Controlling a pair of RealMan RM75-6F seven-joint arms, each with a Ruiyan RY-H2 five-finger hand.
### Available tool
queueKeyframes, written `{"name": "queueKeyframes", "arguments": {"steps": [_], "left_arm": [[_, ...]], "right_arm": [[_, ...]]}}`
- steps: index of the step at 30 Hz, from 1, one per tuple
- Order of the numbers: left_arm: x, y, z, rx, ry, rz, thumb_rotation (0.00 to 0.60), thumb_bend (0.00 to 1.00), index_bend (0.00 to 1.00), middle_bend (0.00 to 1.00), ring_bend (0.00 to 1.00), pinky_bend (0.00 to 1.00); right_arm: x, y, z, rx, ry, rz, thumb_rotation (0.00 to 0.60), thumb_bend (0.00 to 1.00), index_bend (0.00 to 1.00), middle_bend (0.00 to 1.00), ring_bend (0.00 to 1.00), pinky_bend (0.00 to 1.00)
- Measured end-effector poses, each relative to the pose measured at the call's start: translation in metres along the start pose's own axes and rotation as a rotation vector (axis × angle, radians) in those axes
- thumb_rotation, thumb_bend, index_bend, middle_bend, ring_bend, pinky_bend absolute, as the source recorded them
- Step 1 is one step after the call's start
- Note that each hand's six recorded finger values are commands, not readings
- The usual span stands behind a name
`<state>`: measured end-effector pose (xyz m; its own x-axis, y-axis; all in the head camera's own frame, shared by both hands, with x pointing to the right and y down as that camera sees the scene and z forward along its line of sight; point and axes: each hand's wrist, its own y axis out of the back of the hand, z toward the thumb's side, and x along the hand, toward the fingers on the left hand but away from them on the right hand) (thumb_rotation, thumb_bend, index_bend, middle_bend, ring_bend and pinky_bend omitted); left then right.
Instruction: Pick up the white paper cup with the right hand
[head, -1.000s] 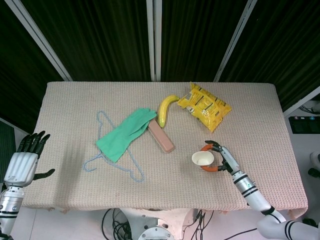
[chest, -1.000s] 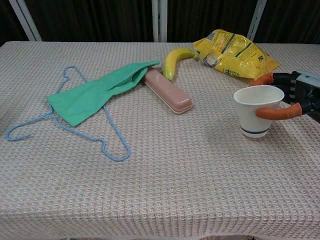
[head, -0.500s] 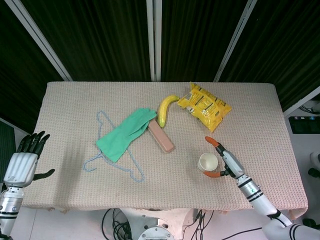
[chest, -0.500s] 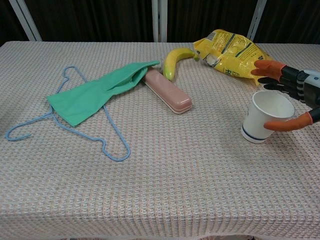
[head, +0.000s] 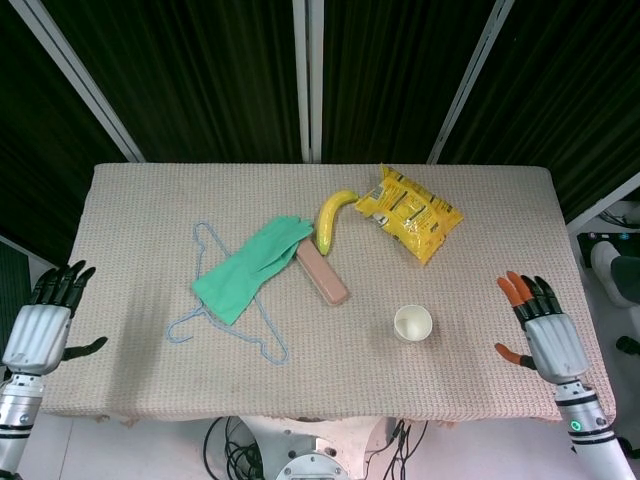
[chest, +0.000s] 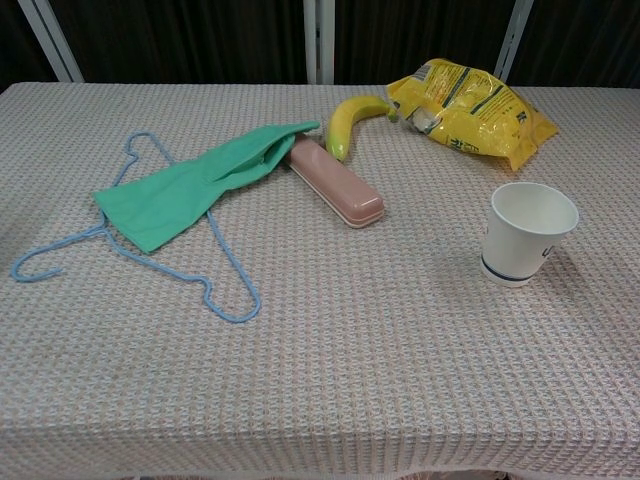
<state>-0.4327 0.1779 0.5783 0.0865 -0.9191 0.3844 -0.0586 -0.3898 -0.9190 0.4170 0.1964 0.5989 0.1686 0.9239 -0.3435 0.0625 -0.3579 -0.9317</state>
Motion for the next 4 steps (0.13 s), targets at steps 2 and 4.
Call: {"name": "queueKeyframes", "arguments": {"steps": [2,4], "left_arm": [[0.001,0.0,0.001,-0.001,-0.003,0.001,0.6,0.06,0.02,0.0,0.0,0.0],[0.001,-0.001,0.001,0.002,-0.004,-0.003,0.6,0.06,0.02,0.0,0.0,0.0]], "right_arm": [[0.015,0.015,-0.014,0.09,-0.115,-0.015,0.6,0.0,0.0,0.0,0.0,0.0],[0.028,0.027,-0.028,0.14,-0.219,-0.014,0.6,0.0,0.0,0.0,0.0,0.0]]}}
